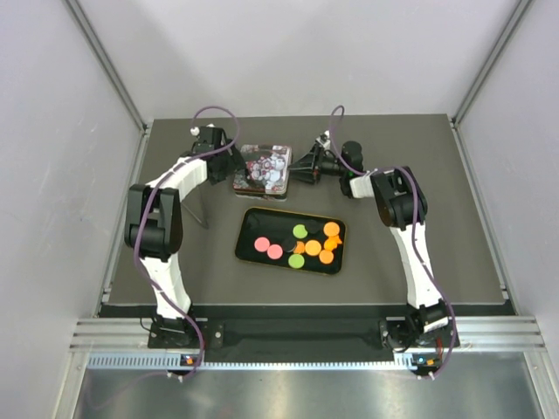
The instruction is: Pack the cookies
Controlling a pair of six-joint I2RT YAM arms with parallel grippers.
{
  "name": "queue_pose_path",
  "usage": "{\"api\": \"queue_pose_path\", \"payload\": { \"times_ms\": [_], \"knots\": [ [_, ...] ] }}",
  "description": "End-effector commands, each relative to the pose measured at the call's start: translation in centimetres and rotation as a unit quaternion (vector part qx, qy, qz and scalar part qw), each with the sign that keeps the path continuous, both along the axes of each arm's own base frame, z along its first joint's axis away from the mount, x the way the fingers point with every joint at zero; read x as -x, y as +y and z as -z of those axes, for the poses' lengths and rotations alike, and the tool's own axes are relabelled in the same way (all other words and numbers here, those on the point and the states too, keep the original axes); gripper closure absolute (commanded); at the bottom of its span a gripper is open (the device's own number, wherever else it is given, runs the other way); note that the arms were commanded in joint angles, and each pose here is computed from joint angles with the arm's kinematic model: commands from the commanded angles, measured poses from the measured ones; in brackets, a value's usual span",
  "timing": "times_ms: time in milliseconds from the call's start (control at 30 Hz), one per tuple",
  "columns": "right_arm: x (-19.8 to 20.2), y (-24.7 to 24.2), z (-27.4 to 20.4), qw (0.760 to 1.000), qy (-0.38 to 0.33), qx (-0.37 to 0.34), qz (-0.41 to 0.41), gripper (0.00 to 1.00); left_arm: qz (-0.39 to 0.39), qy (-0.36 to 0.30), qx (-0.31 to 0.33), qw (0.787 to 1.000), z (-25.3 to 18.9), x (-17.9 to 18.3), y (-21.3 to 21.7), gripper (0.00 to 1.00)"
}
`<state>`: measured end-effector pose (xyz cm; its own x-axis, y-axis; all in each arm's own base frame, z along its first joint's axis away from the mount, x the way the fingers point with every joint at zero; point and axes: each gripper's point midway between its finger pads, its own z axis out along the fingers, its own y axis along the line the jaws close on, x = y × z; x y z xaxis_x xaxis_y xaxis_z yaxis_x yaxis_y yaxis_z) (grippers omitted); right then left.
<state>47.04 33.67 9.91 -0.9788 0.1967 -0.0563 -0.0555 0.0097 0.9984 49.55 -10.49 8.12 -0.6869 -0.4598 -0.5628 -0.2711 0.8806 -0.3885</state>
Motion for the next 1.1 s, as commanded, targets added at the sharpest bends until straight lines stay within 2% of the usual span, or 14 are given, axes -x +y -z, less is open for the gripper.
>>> {"api": "queue_pose_path", "payload": {
  "times_ms": [0, 467, 700, 867, 1067],
  "knots": [
    [-0.6, -1.2, -2.9, 0.997, -0.068, 0.006, 0.019, 0.55, 0.009, 0.005, -0.015, 1.0, 0.2, -0.5, -0.3, 0.18],
    [-1.8, -3.1, -0.8, 0.988, -0.088, 0.105, 0.065, 0.47, 0.058, 0.006, -0.024, 0.998, -0.7, -1.5, -1.6, 0.17],
    [-2.6, -3.4, -1.7, 0.981, -0.112, 0.136, 0.087, 0.33, 0.096, 0.003, -0.027, 0.995, -1.2, -1.8, -2.9, 0.17],
    [-2.9, -3.1, -2.0, 0.969, -0.137, 0.184, 0.092, 0.24, 0.108, -0.001, -0.023, 0.994, -1.7, -2.1, -3.5, 0.17],
    [-3.4, -2.9, -1.0, 0.963, -0.139, 0.208, 0.097, 0.21, 0.126, -0.011, -0.017, 0.992, -2.4, -2.4, -4.6, 0.16]
  ]
}}
